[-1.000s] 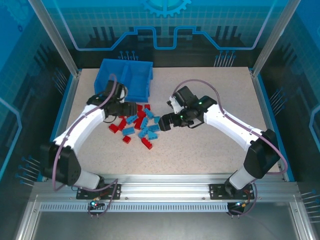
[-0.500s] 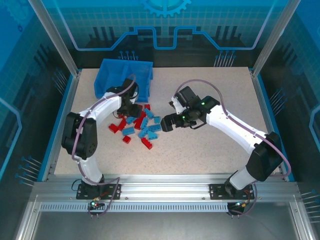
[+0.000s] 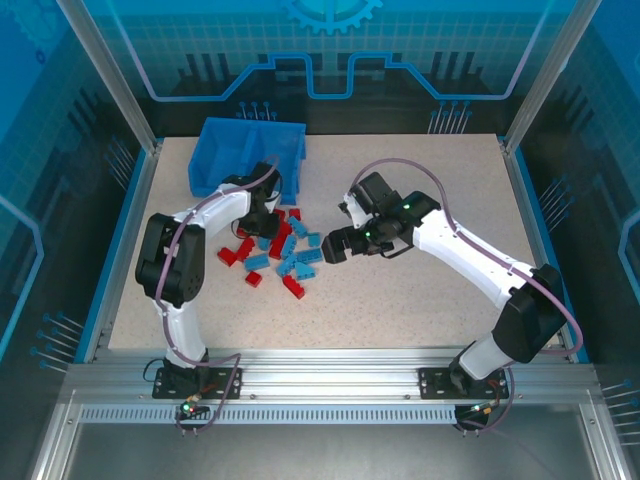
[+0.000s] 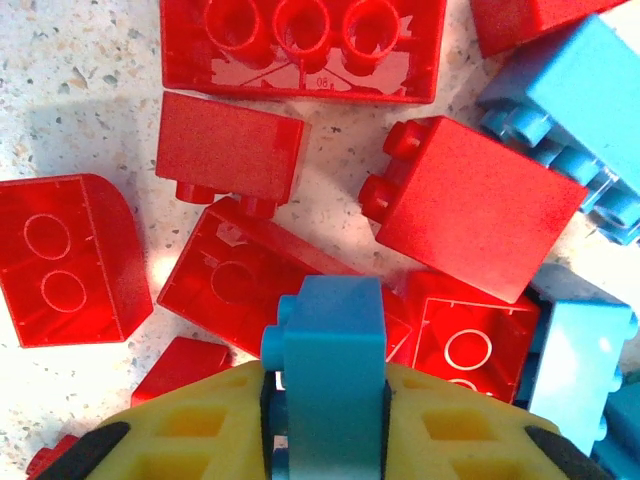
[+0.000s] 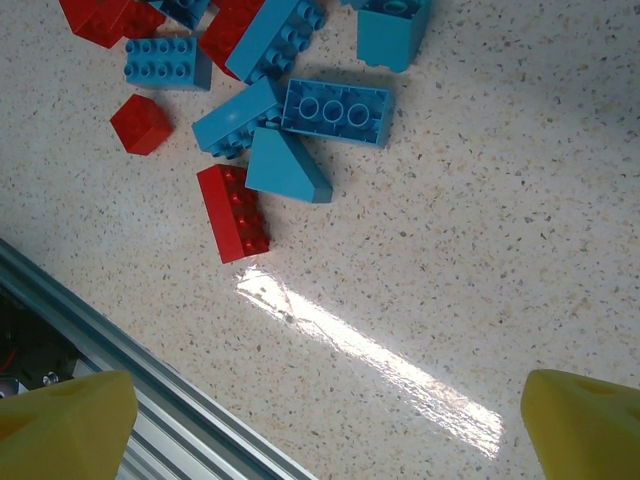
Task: Sort the legos into containers by color
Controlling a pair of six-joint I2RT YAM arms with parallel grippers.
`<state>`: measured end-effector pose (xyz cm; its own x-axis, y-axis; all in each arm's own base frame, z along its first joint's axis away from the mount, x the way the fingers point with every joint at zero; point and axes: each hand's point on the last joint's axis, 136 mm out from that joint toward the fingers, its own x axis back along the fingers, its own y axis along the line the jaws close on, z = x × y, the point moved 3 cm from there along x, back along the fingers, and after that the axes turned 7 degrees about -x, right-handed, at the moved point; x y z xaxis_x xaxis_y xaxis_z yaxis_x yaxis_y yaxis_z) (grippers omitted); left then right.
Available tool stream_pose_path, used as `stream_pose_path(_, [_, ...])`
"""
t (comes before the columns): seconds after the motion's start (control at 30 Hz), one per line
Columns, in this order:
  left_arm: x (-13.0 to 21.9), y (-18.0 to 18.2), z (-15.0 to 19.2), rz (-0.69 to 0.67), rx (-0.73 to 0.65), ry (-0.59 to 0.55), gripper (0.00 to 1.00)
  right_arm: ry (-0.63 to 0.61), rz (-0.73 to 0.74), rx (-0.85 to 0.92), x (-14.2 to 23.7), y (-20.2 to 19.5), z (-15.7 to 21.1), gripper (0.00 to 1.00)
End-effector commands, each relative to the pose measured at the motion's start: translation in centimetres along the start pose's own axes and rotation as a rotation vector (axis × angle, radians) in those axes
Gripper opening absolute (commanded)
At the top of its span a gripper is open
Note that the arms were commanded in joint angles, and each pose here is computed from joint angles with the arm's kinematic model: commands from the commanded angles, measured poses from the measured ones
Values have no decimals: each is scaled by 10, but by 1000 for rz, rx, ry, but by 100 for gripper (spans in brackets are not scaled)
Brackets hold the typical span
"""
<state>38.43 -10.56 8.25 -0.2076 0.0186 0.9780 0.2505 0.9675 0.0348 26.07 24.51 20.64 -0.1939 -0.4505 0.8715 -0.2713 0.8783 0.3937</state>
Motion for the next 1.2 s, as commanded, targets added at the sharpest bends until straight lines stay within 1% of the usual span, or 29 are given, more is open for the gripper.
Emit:
stream_pose_path(0.0, [10,-3,-7,26,11,-38,21,-24,-16,-3,16,10,-4,100])
stream_pose_path(0.07, [30,-2,-14,27,20,-87,18,-31,-15,-3,20,11,-4,100])
stream_pose_path(0.2, [91,11,-34,-21,60,-246,15,-62,-6,-6,31,13,-6,100])
stream_pose_path(0.3, [134,41,-54,-110,128,-382,16,-100,-6,-12,40,14,-10,100])
stream_pose_path(0.37, [149,69,-67,-188,187,-432,16,-116,-3,-14,44,14,-12,100])
stream_pose_path(0.43, [157,100,-84,-277,245,-478,16,-126,0,-21,46,14,-12,100])
stream_pose_path(0.5, [155,126,-99,-344,290,-500,15,-127,-1,-28,47,14,-12,100])
stream_pose_path(0.57, [150,149,-116,-372,335,-520,15,-125,-5,-30,47,15,-10,100])
stream_pose_path(0.67, [131,178,-141,-372,396,-542,15,-131,-8,-29,51,17,-7,100])
stream_pose_path(0.77, [110,198,-160,-339,441,-527,15,-135,-3,-22,55,18,-3,100])
stream_pose_path(0.9, [81,205,-180,-283,426,-509,22,-144,7,-23,61,17,2,100])
stream_pose_path(1.0, [70,205,-183,-271,417,-494,32,-157,10,-31,63,16,4,100])
stream_pose_path(1.1, [71,203,-182,-255,424,-491,42,-165,0,-39,63,16,5,100])
stream_pose_path(1.17, [77,200,-181,-243,430,-497,44,-165,-7,-38,62,18,4,100])
